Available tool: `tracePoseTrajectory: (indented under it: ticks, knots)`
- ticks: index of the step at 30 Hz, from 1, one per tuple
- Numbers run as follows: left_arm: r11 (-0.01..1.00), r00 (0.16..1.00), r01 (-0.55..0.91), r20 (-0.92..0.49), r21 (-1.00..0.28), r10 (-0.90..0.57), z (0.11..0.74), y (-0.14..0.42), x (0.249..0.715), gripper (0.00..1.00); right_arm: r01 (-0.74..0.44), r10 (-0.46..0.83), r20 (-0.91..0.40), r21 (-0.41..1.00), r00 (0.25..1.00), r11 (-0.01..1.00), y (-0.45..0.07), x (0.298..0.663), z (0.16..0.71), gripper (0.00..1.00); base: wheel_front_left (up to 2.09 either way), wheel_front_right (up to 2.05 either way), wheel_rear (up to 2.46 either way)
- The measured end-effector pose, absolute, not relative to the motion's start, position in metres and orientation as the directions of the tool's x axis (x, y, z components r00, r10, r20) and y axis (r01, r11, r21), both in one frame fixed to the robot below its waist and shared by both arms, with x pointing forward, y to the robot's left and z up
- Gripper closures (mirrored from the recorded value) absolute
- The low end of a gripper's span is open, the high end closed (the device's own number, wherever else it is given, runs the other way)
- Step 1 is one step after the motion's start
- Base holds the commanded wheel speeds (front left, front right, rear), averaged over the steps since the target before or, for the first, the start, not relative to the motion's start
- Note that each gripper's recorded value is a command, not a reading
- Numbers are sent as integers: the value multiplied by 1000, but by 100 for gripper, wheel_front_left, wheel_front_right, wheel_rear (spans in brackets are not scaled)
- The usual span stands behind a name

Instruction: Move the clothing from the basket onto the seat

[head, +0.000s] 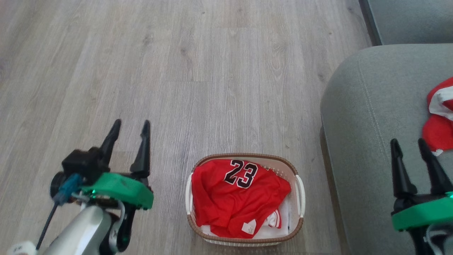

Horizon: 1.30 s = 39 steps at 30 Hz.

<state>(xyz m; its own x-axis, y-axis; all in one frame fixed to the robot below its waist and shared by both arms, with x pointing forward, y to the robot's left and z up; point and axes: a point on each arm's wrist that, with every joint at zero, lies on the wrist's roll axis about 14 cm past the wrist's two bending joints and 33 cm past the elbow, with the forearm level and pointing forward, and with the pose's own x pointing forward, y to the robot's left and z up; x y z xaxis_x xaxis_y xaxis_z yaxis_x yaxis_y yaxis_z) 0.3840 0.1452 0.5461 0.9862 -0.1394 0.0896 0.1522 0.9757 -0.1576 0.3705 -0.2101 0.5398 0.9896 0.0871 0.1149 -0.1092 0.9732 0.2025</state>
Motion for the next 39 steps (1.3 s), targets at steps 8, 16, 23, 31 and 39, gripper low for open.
tracePoseTrajectory:
  ticks: [8, 16, 23, 31, 39]
  knots:
    - [985, 993, 87, 86, -147, -75, 532, 160, 371, 0, -101, 73, 125, 235, 989, 967, -206, 364, 530, 0, 0, 0, 0]
    - [986, 992, 84, 109, -143, -68, 532, 162, 373, 0, -89, 58, 129, 253, 990, 963, -206, 362, 526, 0, 0, 0, 0]
    - [986, 992, 88, 105, -145, -73, 527, 161, 373, 0, -83, 54, 119, 258, 991, 963, -206, 361, 523, 0, 0, 0, 0]
    - [985, 992, 101, 94, -141, -88, 520, 158, 375, 0, -84, 59, 103, 260, 993, 962, -204, 361, 517, 0, 0, 0, 0]
    - [983, 992, 113, 79, -141, -103, 513, 153, 379, 0, -77, 53, 97, 261, 994, 962, -206, 363, 515, 0, 0, 0, 0]
